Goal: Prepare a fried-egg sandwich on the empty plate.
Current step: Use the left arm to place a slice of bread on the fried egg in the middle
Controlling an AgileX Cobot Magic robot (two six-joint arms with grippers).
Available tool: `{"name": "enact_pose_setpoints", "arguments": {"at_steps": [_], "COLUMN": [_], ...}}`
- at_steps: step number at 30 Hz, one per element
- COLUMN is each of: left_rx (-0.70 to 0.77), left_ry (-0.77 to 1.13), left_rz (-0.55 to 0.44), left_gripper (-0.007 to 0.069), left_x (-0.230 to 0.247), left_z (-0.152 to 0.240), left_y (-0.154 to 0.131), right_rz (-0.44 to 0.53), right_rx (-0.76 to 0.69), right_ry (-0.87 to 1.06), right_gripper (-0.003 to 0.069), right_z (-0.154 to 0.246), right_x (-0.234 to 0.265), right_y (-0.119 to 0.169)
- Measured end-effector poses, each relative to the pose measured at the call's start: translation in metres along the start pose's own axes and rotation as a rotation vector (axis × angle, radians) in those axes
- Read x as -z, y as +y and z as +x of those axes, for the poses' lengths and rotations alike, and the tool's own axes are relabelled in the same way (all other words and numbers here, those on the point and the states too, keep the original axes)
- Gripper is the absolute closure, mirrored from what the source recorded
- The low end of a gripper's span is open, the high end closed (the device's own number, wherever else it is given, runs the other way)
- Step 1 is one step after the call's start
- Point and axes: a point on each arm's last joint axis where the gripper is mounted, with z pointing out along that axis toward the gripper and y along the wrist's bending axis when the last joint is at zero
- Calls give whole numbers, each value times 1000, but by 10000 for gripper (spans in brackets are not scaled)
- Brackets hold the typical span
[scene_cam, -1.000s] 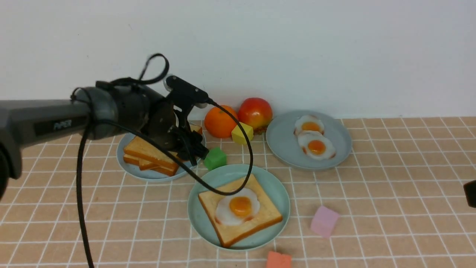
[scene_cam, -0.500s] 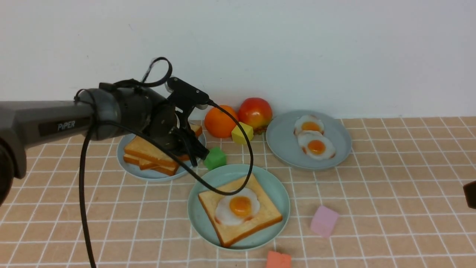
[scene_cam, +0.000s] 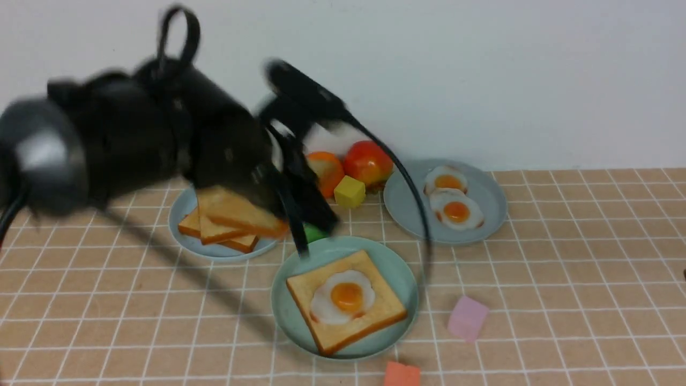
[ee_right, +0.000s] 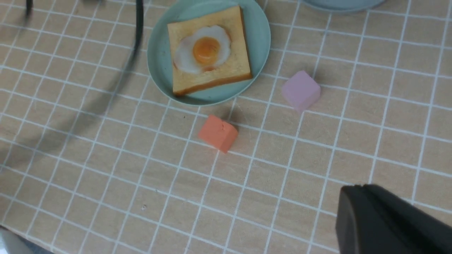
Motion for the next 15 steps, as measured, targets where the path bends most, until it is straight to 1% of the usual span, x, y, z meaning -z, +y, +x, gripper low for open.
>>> {"name": "enact_pose_setpoints", "arguments": {"at_steps": [3,5,9,15], "left_rx": [-130,-172,-198,-281], "left_ry": [11,35,55,41], "left_rz": [84,117,131,124], "left_gripper": [538,538,538,538], "left_x": [-3,-12,-27,-47], "left_z": [17,28,34,37], "left_y": [-41,-56,-64,-68], "right_rz": [-3,-4,-9,-28], "right_rx": [6,11,15,16], "right_ry": [-25,-40,-59,-63], "right_gripper": [634,633,628,627], "right_z": [3,5,9,15], "right_x": [7,12,18,26], "right_y": [1,2,3,6]}}
